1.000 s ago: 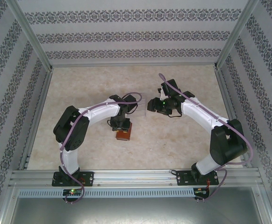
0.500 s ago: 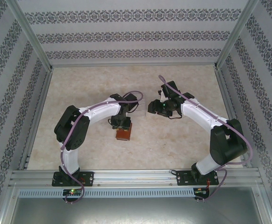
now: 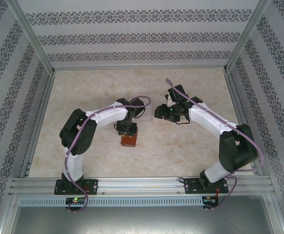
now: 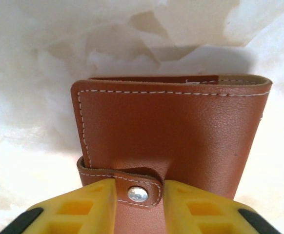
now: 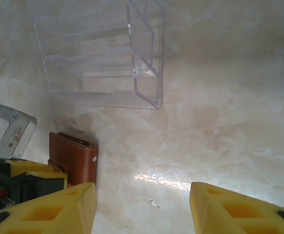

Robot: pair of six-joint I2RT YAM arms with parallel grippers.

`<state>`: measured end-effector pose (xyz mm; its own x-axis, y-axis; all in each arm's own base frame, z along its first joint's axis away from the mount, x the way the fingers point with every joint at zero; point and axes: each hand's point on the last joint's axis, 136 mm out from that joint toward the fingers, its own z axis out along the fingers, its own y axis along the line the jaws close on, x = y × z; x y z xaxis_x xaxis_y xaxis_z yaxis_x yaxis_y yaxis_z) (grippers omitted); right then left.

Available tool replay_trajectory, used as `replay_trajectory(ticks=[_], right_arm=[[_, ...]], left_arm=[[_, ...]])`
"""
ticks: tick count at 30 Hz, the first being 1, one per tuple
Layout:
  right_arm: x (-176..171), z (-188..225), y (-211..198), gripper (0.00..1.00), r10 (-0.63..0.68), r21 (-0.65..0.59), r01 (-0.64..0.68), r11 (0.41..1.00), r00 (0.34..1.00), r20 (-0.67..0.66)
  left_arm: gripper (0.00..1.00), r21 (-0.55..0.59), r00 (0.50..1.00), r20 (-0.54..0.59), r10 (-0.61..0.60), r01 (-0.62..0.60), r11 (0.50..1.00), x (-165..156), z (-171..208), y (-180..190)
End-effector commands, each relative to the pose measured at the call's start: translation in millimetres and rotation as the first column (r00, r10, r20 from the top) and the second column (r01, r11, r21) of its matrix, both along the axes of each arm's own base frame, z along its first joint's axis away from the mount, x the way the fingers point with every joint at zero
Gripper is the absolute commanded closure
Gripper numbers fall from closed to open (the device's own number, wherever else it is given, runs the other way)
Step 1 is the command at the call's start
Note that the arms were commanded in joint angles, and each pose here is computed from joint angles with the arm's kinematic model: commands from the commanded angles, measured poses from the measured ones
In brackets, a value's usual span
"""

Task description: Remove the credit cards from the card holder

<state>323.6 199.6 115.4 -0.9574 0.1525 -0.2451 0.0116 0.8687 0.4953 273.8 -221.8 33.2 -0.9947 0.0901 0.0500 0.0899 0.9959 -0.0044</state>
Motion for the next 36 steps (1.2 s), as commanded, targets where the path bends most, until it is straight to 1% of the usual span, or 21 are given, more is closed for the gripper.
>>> replay_trajectory(ticks=[1,7,14,21,24,30,36], right_arm=[[-6,-4,2,0.47,-0.009,-0.004,0.009,1.0,1.0,-0.027],[-22,-14,13,0.47,0.0,0.024,0.002,1.0,0.998,-0.07],[-43,-32,38,0.48,0.024,0.096,-0.011,0.995,0.991,-0.131],[-58,-46,67,0.5,0.083,0.204,-0.046,0.978,0.981,-0.174],[-62,-53,81,0.51,0.119,0.249,-0.067,0.966,0.972,-0.201],[-70,-69,94,0.51,0.154,0.268,-0.088,0.959,0.96,-0.235],[-79,-88,93,0.53,0.155,0.225,-0.095,0.97,0.951,-0.268]], left_arm=[[0.75,0.007,0.999,-0.029,-0.016,0.017,1.0,-7,-7,5],[0.84,-0.034,1.0,-0.015,-0.021,0.02,0.999,-6,-2,1],[0.92,-0.168,1.0,0.012,0.002,0.001,0.986,-3,9,-10],[0.96,-0.35,0.999,0.006,0.033,-0.029,0.936,-4,20,-28],[0.96,-0.409,0.999,0.0,0.034,-0.031,0.912,-5,24,-35],[0.96,-0.472,0.999,0.003,0.043,-0.037,0.881,-5,30,-41],[0.98,-0.472,0.999,0.003,0.052,-0.044,0.881,-5,27,-36]])
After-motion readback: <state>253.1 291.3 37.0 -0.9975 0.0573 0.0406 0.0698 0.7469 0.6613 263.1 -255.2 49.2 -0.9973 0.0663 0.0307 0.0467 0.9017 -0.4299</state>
